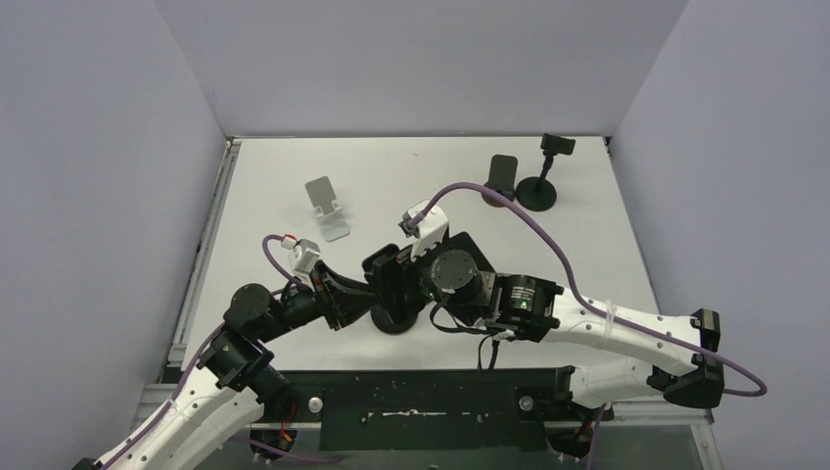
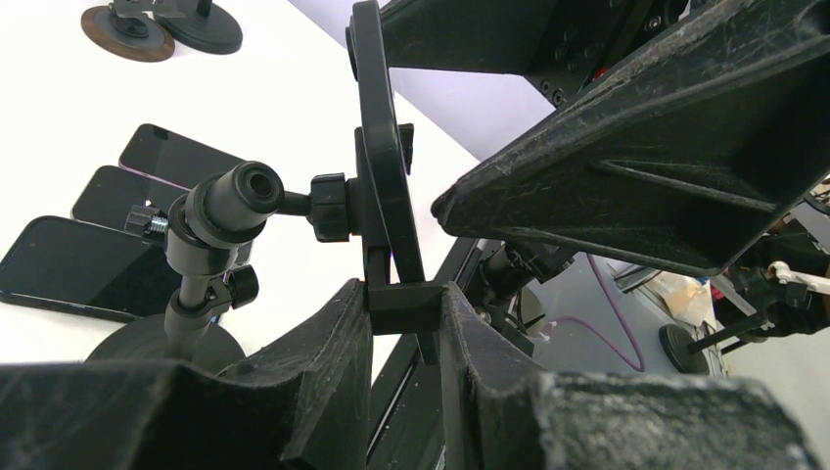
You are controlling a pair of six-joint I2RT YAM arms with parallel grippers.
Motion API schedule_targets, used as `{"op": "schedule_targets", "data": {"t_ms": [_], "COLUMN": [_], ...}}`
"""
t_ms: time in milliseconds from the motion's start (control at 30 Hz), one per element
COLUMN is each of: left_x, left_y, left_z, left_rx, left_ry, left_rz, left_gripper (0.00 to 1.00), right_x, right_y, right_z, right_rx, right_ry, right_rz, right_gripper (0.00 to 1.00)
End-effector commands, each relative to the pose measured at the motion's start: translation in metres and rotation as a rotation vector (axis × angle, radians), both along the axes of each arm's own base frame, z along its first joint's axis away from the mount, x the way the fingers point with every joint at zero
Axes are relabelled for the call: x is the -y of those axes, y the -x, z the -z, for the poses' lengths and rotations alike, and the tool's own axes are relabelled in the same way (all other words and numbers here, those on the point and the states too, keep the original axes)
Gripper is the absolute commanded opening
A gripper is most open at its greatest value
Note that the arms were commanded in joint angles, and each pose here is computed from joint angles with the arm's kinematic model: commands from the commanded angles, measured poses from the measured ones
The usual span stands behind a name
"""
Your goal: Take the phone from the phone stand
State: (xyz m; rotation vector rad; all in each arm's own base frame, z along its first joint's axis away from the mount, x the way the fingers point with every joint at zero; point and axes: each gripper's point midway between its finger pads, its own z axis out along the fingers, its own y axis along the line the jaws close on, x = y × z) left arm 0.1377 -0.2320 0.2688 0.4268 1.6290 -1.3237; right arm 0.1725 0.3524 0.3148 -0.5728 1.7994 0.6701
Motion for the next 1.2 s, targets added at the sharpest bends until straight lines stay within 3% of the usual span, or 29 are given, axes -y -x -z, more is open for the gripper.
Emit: {"op": "schedule_targets", "data": {"t_ms": [0, 400, 567, 767, 1033, 1167], "left_x": [0.0, 0.0, 0.001, 0.0, -0.002, -0.003], "left_y": [0.001, 0.0, 0.001, 0.002, -0.003, -0.006], "left_z": [-0.03, -0.029, -0.03, -0.03, -0.007, 0.0], "left_rx": [0.07, 0.067, 0.067, 0.068, 0.04, 0.027], "left_ry": [0.045, 0.042, 0.043, 0.043, 0.042, 0.074], "left_rz": [0.002, 0.004, 0.008, 0.009, -0.025, -0.045], "left_gripper": [0.0, 0.0, 0.0, 0.0, 0.0, 0.0], "right_x": [-0.002, -0.008, -0.01, -0.012, 0.008, 0.019], "right_y": [-0.006, -0.009, -0.011, -0.012, -0.02, -0.022], "right_z": [-0.018, 0.005, 0.009, 0.01, 0.01, 0.018], "right_rx": [0.026, -0.051, -0.051, -0.042, -0.037, -0.064], "right_ry": [0.019, 0.158, 0.182, 0.193, 0.149, 0.111], "right_rz": [0.026, 0.062, 0.073, 0.067, 0.127, 0.124], "right_gripper": [1.0, 1.0, 0.93, 0.65, 0.0, 0.0]}}
